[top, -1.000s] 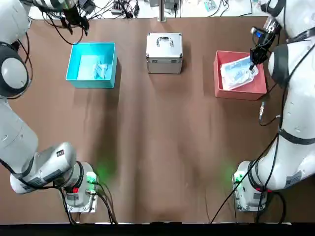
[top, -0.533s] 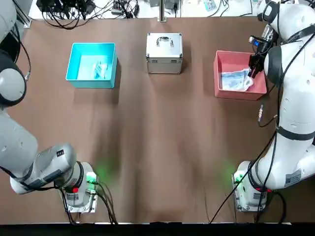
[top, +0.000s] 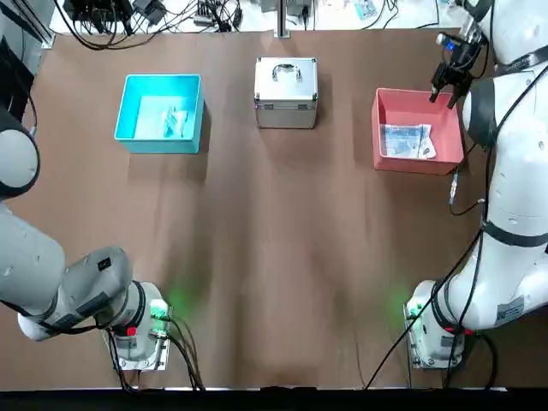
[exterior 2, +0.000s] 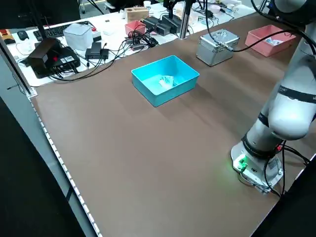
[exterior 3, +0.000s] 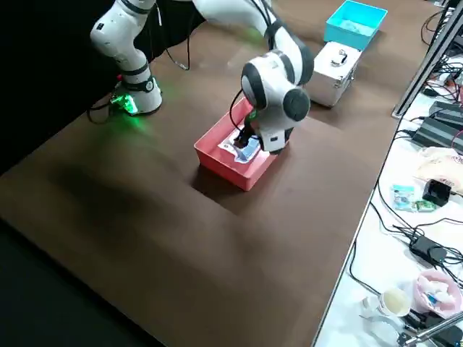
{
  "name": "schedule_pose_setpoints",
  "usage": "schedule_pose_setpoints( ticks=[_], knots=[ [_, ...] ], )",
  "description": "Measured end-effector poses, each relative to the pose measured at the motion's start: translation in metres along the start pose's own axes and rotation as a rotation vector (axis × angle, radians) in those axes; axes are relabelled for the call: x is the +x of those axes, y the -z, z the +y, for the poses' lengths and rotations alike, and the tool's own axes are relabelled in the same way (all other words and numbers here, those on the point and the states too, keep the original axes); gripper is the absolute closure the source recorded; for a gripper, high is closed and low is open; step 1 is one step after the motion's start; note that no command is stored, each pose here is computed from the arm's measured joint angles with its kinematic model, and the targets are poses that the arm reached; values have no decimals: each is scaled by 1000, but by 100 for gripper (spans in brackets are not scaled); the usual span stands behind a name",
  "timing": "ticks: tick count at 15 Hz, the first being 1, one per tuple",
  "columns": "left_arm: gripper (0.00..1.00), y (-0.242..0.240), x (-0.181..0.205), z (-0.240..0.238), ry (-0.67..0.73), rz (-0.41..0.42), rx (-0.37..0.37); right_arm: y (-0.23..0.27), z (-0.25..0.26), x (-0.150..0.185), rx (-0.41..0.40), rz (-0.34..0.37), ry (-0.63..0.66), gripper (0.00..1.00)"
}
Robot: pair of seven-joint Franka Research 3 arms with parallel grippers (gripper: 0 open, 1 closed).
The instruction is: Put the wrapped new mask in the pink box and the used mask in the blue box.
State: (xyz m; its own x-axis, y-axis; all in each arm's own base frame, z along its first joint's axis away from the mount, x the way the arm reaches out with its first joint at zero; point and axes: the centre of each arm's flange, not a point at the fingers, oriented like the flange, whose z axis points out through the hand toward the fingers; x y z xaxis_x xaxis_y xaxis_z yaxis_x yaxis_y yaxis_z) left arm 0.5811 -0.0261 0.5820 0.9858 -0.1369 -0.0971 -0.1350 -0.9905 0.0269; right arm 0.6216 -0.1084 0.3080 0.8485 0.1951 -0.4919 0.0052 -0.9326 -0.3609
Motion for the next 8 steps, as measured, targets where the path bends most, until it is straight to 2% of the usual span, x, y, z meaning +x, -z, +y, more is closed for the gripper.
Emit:
schedule_pose_setpoints(
  ticks=[2,8],
  knots=[
    [0,1,0,0,5,0,-1,41,-28,-15,-3,15,-15,2],
    [0,23,-5,9,11,83,23,108,-73,-52,-40,111,-60,2]
  ],
)
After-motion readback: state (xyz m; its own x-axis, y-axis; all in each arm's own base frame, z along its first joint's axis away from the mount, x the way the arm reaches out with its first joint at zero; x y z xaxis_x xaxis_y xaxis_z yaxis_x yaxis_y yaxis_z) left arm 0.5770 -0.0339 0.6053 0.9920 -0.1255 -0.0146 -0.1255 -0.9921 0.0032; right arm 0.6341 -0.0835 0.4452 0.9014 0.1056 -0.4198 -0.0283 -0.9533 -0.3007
